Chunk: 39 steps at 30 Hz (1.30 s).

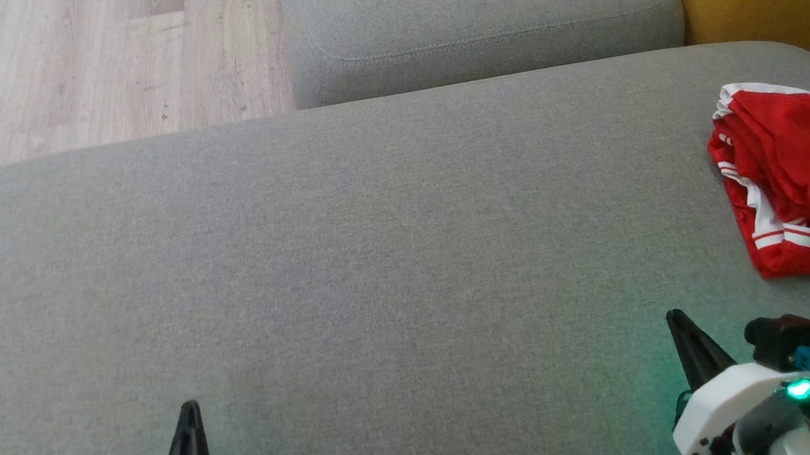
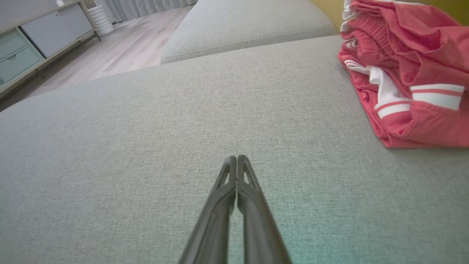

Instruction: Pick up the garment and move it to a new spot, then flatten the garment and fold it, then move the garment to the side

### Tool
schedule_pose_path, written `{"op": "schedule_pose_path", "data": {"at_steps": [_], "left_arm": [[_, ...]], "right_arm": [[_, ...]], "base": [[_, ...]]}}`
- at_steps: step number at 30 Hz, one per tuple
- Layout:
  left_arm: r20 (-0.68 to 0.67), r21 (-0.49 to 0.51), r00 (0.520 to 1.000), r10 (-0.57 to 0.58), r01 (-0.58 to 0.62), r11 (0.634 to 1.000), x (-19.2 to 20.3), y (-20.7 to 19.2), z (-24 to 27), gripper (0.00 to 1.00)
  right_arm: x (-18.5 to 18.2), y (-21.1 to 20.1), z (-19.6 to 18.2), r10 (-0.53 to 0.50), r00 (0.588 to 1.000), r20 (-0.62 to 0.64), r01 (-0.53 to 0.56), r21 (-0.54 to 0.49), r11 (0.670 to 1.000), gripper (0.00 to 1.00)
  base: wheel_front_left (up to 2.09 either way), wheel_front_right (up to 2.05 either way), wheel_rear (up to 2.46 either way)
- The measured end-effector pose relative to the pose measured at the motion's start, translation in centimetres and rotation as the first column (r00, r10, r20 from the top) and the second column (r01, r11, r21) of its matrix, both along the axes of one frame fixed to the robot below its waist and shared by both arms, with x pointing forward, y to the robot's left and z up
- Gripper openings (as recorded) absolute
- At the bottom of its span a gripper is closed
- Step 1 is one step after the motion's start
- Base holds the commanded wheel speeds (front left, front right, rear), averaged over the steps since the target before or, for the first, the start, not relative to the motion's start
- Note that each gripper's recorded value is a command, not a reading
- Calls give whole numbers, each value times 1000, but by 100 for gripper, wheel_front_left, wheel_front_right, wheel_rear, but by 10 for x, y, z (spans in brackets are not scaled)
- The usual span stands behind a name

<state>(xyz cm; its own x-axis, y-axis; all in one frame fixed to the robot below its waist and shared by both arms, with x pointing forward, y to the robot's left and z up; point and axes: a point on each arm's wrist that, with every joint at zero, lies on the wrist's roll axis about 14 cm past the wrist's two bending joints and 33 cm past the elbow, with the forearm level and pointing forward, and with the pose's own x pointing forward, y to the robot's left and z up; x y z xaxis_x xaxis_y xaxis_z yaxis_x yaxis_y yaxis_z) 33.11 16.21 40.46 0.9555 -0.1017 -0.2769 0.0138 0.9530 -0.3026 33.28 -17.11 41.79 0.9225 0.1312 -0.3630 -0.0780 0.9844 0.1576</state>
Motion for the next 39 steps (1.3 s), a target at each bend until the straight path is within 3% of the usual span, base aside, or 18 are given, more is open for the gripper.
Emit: {"op": "schedule_pose_path", "data": {"at_steps": [23, 39], "left_arm": [[-45, -222, 994, 98, -105, 969, 7, 5, 5, 0], [-72, -373, 985, 158, -173, 912, 11, 12, 11, 0]], "right_arm": [[4, -6, 6, -112, 994, -12, 111, 251, 962, 0], [13, -11, 17, -183, 983, -13, 172, 420, 891, 0]], "base": [[0, 0, 0], [0, 0, 0]]}}
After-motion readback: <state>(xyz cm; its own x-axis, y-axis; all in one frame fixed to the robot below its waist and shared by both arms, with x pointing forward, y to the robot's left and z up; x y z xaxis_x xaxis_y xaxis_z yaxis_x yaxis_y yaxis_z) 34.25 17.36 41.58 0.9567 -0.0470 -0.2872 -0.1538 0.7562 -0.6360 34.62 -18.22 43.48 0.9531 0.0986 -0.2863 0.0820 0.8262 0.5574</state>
